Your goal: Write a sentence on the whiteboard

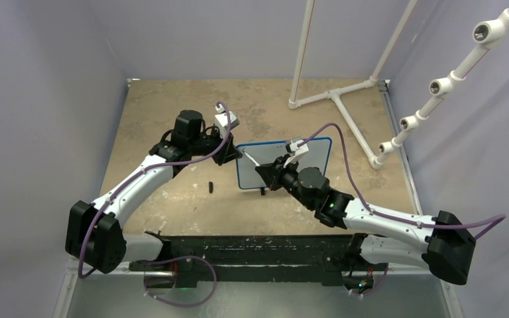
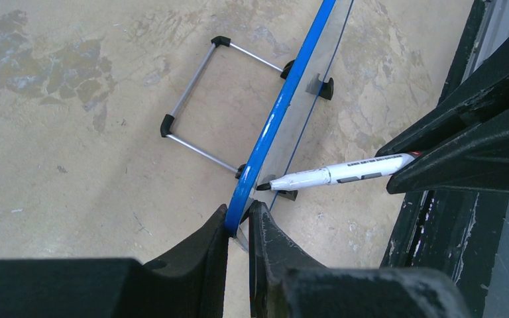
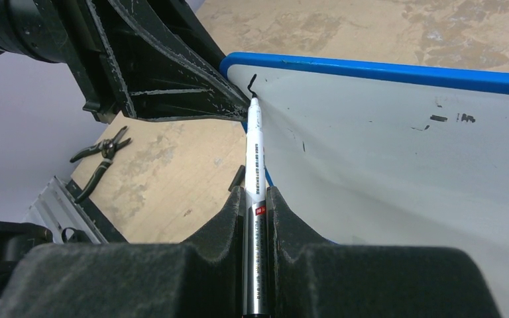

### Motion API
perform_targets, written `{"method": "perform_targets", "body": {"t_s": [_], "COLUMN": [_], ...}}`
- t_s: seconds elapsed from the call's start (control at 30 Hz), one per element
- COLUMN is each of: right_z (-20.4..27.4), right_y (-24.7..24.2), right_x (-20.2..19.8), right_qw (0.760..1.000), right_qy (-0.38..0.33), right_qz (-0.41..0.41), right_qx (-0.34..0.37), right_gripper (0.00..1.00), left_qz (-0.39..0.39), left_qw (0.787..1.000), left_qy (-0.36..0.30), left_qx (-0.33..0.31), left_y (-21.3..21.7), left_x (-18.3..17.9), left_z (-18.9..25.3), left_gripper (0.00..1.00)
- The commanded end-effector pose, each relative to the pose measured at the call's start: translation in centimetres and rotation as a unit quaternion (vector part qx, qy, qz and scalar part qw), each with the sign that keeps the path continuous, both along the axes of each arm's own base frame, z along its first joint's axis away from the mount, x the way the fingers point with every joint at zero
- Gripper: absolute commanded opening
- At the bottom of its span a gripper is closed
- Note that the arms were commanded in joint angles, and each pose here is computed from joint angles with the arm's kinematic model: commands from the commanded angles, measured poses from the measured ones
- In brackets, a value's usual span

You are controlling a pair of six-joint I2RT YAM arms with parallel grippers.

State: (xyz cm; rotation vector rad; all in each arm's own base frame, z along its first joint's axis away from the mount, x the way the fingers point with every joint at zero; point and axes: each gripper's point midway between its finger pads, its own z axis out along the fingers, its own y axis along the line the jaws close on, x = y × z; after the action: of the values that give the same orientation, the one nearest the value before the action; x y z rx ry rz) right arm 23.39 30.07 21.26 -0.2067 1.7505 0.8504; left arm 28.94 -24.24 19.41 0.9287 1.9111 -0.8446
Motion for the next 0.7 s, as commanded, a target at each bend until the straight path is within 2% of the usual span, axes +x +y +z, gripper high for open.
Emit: {"method": "perform_targets", "body": {"t_s": [0.0,0.67], "right_z": [0.6,-0.9], "right_y": [-1.3,-1.3], "right_x": [0.7,-0.1], "right_qw": [0.999,1.000], "right_qy": [0.000,0.016], "right_qz": [-0.038,-0.023], "right_qx": [0.007,0.000], "right_gripper": [0.00,0.00], "left_qz": [0.003,0.005], "left_qw": [0.999,0.999], "left_qy": [-0.028,-0.030], "left_qx": [0.015,0.015], "left_y": [0.5,0.6], "left_x": [0.0,0.0], "left_z": [0.3,0.4], "left_gripper": [0.00,0.00]}}
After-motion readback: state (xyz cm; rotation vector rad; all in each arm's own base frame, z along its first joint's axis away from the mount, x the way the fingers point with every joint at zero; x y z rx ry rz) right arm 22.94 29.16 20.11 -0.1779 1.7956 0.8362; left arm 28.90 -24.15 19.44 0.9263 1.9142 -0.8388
